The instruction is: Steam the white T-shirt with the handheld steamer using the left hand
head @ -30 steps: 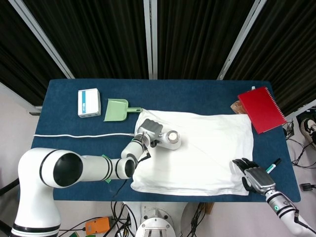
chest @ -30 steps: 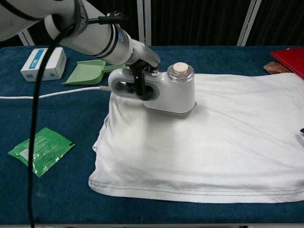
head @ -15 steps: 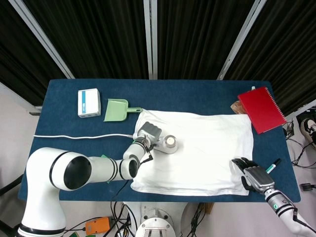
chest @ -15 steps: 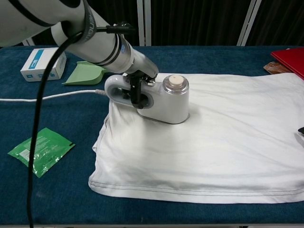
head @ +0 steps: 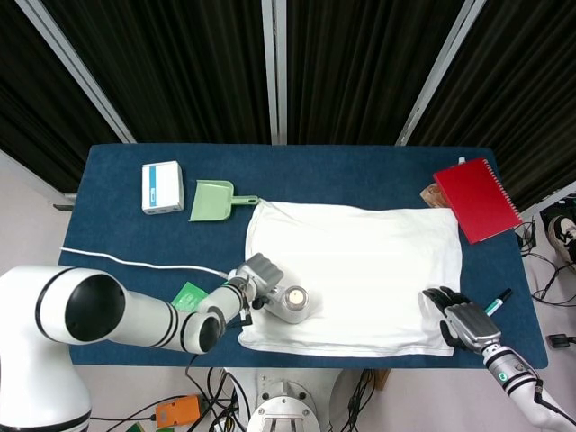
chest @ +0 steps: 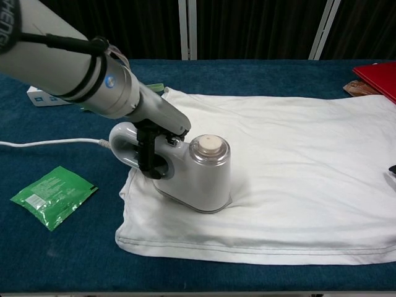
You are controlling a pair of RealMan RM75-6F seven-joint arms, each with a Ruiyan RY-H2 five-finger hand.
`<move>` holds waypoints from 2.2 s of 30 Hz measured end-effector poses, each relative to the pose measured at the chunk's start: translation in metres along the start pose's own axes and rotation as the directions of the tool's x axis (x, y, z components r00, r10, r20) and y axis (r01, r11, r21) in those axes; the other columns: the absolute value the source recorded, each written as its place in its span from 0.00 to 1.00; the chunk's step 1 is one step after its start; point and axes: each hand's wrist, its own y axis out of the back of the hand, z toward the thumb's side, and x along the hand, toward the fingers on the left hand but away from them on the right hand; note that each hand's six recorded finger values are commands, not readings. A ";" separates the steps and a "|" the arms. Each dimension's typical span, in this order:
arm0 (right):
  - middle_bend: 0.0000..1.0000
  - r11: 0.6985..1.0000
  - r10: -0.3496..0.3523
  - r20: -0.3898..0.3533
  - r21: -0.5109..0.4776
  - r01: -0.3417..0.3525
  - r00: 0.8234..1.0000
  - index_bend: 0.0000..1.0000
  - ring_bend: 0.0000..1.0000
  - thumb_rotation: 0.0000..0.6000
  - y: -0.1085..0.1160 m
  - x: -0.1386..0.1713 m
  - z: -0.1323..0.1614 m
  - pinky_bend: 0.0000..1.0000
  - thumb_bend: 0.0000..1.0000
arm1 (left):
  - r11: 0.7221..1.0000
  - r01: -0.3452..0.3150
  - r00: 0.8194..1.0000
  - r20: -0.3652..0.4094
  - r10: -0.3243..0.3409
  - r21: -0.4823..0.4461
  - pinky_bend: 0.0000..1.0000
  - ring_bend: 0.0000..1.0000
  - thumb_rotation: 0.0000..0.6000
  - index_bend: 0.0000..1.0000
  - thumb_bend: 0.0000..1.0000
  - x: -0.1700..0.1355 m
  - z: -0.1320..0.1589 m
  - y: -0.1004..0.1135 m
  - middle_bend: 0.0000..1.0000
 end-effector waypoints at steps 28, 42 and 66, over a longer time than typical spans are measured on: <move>0.14 1.000 -0.007 0.018 -0.009 0.007 1.000 0.06 0.05 1.00 0.002 0.001 -0.002 0.18 0.88 | 0.967 -0.136 0.967 -0.242 0.082 -0.216 0.61 0.72 0.40 0.70 0.72 0.046 -0.084 0.017 0.89; 0.14 1.000 -0.013 0.007 -0.010 0.013 1.000 0.06 0.05 1.00 0.003 -0.002 -0.001 0.18 0.88 | 0.940 -0.176 0.939 -0.338 0.071 -0.291 0.61 0.72 0.40 0.70 0.72 0.023 -0.132 0.011 0.89; 0.14 1.000 -0.010 0.018 -0.016 0.010 1.000 0.06 0.05 1.00 0.002 -0.001 -0.003 0.18 0.88 | 0.985 -0.172 0.985 -0.025 0.171 -0.032 0.61 0.72 0.35 0.70 0.71 0.027 0.015 0.002 0.89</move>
